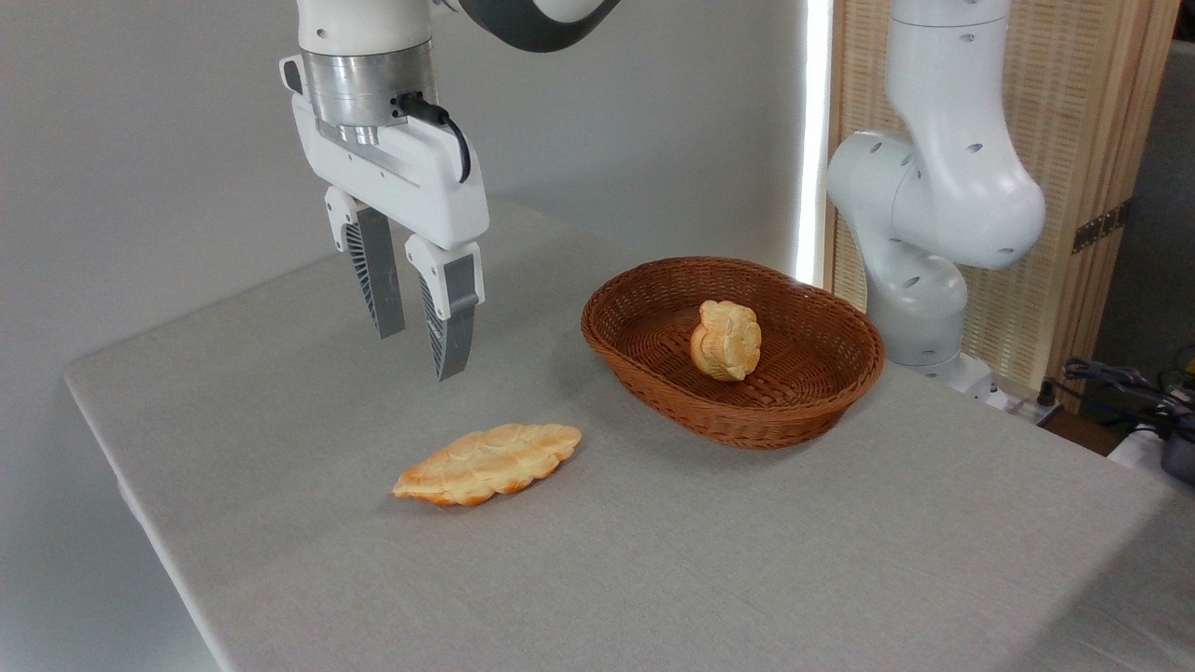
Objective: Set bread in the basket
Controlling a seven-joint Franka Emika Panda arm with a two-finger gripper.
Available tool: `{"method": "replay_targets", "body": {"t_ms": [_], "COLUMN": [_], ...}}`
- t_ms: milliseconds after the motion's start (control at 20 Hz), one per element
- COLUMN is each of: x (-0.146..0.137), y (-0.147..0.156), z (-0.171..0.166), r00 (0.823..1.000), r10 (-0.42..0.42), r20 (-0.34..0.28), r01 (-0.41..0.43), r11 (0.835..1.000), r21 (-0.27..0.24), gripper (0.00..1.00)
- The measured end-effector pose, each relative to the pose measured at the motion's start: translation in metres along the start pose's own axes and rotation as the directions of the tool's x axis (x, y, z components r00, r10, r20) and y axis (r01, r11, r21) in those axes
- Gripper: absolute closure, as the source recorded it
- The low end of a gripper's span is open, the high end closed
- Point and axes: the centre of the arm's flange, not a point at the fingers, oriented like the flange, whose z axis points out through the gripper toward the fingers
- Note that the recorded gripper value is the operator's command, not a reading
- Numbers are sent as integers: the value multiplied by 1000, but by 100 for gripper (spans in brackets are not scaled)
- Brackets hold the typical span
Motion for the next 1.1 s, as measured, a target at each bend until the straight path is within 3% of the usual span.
{"method": "replay_targets", "body": {"t_ms": [1100], "x": [3], "y": [-3], "z": [10], "r00": [1000], "r10": [-1], "r20": [11], "r01": [1], "r11": [1000], "r21": [-6], "gripper": [0]}}
